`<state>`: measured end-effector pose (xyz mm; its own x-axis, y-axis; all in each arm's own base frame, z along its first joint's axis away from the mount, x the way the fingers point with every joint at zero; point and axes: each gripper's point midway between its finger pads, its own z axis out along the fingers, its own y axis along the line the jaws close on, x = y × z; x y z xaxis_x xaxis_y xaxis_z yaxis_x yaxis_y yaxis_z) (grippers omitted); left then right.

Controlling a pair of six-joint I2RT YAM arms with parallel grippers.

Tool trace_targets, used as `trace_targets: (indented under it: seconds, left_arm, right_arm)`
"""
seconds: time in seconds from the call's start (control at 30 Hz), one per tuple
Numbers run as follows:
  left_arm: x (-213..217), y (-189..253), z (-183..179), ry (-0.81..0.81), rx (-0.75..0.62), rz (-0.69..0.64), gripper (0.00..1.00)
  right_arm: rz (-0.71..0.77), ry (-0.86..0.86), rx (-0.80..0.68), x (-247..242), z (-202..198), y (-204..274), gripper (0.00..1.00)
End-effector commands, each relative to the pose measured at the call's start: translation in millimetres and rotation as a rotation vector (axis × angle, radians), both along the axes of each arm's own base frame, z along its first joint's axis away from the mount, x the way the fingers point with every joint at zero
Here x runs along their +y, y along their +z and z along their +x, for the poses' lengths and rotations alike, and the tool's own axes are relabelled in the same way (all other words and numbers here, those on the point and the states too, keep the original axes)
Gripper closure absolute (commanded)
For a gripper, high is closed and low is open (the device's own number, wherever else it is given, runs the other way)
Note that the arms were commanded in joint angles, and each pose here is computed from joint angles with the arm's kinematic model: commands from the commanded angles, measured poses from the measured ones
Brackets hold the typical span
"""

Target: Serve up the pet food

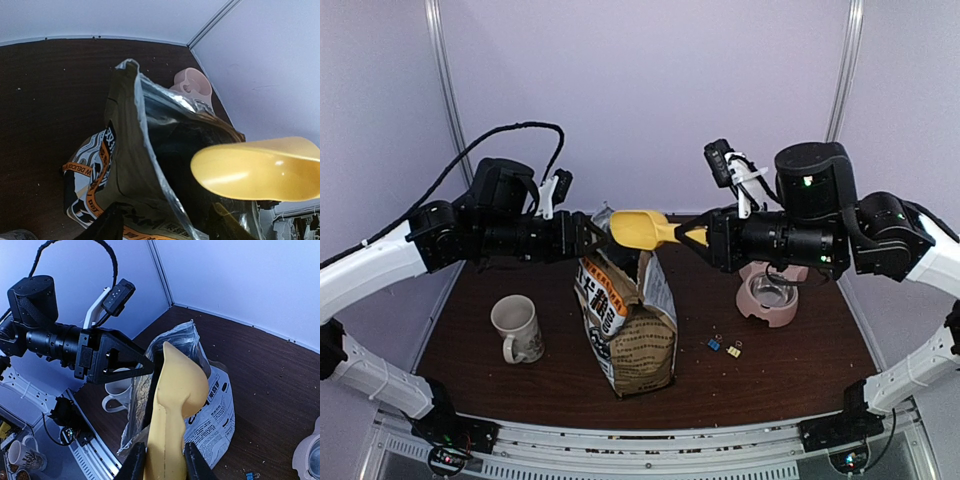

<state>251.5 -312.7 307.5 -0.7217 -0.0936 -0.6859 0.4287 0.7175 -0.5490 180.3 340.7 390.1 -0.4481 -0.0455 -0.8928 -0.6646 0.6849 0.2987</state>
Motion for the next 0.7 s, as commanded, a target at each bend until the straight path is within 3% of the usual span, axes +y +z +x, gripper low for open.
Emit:
trace_targets:
  seconds: [0.0,0.1,0.23,0.3,0.5,0.67]
  left_arm:
    - [0.0,3.2,7.2,0.003,-0.022,0.024,0.43]
    - [-0.3,-4.4,9.1,0.005,-0.012,0.047,0.57]
    - [0.0,-7.5,11.1,0.010,-0.019,0.056,0.90]
    - [-3.5,-1.0,11.0,-0.017,-0.059,0.050,1.00]
    - [-36.6,44.0,-10.0,-0.212,-0.254,-0.013,1.00]
    - [-69.9,59.5,-30.0,-0.341,-0.348,0.018,1.00]
  right_arm:
    - [-0.169,-0.061,-0.021,-7.2,0.9,-6.1,0.85]
    - [-0.242,-0.061,-0.003,3.3,-1.7,-13.0,0.85]
    - [-0.341,-0.101,0.052,11.1,2.0,-27.5,0.85]
    - [-0.391,-0.130,0.080,12.7,4.9,-34.9,0.86]
    - [-0.499,-0.196,0.171,-3.5,7.1,-52.7,0.85]
    - [-0.591,-0.268,0.268,-30.4,13.6,-81.2,0.86]
